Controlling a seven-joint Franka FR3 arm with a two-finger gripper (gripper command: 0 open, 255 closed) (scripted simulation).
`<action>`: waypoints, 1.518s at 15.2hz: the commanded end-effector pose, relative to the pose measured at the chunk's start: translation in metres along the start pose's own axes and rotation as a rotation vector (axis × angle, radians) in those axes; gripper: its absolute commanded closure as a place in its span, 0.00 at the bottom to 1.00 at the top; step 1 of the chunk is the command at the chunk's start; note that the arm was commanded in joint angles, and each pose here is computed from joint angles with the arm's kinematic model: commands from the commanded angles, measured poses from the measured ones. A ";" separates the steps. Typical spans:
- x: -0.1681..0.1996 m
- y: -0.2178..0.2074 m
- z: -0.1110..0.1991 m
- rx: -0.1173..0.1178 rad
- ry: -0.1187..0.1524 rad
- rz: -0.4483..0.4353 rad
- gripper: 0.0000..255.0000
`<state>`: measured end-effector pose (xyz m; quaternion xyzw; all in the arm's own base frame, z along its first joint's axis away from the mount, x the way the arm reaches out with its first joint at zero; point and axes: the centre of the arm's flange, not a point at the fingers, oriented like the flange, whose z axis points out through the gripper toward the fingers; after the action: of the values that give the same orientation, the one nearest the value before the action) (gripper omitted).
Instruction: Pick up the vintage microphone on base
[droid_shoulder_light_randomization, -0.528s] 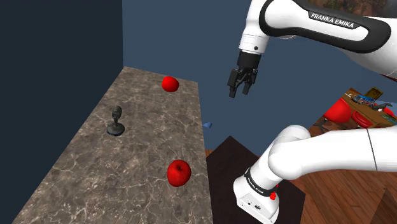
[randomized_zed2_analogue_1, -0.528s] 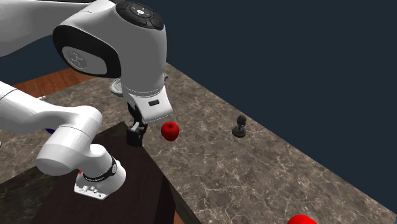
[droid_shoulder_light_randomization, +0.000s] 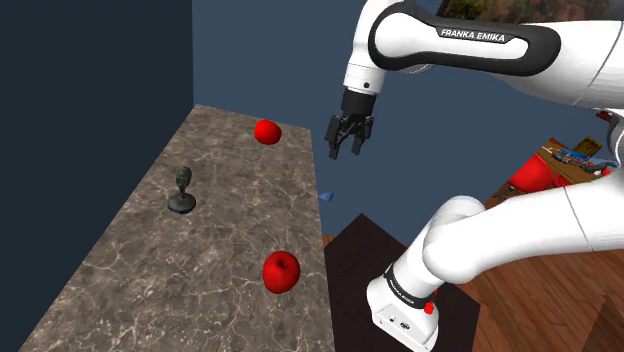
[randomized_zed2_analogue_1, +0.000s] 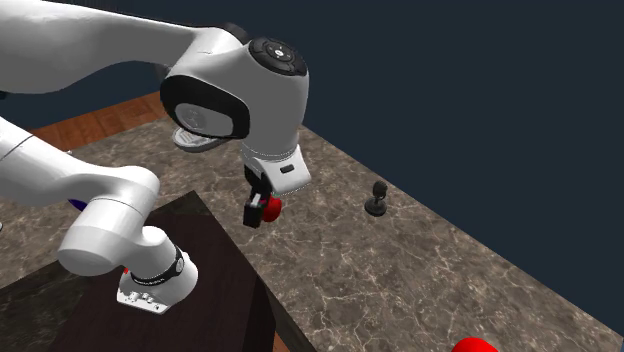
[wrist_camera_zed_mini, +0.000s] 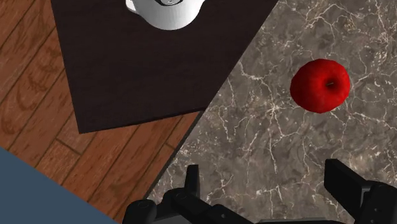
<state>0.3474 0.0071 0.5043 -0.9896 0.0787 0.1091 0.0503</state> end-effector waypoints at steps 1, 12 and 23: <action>0.019 -0.016 0.006 0.013 0.006 -0.004 0.00; 0.119 -0.097 0.055 0.077 0.027 -0.027 0.00; 0.218 -0.182 0.096 0.141 0.047 -0.050 0.00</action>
<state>0.5608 0.1592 0.3839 -0.9879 0.0630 0.0802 0.1173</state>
